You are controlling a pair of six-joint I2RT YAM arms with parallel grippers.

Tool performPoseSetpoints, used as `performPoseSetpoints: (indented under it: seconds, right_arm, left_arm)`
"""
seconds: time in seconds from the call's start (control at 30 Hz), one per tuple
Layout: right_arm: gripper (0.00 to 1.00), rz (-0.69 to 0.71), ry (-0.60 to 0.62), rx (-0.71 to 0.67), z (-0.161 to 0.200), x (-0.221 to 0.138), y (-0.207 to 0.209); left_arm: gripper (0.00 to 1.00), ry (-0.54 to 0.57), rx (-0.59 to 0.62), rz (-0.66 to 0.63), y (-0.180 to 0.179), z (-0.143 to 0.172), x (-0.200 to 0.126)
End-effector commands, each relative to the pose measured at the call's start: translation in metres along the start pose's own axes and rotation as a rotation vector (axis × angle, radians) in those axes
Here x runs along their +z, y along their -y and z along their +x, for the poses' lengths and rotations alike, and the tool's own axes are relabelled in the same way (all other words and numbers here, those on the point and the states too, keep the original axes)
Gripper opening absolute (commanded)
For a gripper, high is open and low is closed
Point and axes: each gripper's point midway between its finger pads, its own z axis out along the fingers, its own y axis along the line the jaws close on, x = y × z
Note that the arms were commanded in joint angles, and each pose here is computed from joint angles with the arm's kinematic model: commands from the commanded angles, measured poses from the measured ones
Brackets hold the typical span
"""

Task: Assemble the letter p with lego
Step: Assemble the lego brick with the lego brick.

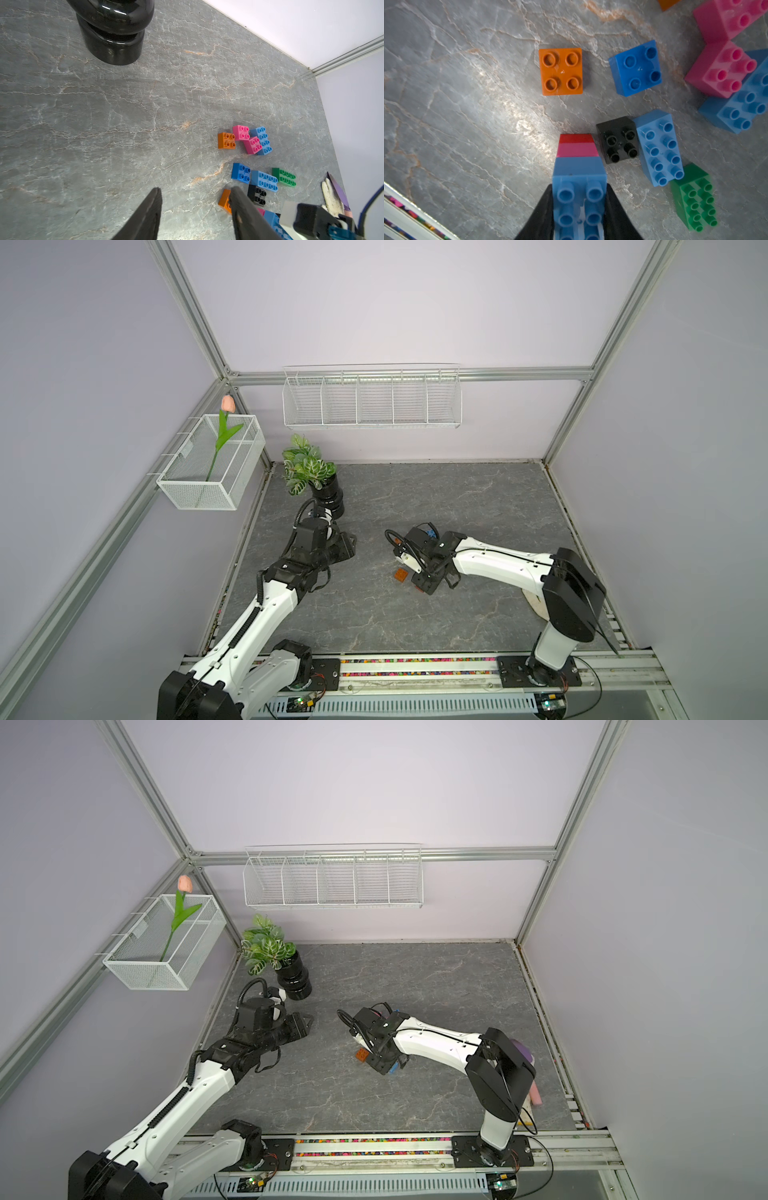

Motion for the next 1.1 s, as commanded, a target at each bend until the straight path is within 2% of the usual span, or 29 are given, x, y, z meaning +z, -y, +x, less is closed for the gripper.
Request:
performPoseSetpoints:
  seconds: [0.0, 0.3, 0.73, 0.87, 1.07]
  right_arm:
    - [0.19, 0.068, -0.268, 0.022, 0.063, 0.042, 0.015]
    - [0.18, 0.084, -0.304, 0.052, 0.07, 0.057, 0.016]
    - [0.16, 0.08, -0.29, 0.115, 0.069, 0.065, 0.02]
    - [0.16, 0.093, -0.267, 0.126, 0.062, 0.056, 0.022]
    - [0.17, 0.095, -0.148, 0.142, 0.034, 0.024, 0.021]
  left_arm:
    - [0.56, -0.013, 0.005, -0.009, -0.004, 0.005, 0.001]
    - [0.56, -0.018, 0.007, -0.013, -0.005, 0.006, 0.002]
    - [0.56, -0.024, 0.012, -0.028, -0.008, 0.006, 0.003]
    - [0.56, -0.024, 0.014, -0.03, -0.008, 0.006, 0.003]
    - [0.56, -0.019, 0.02, -0.023, -0.005, 0.004, 0.001]
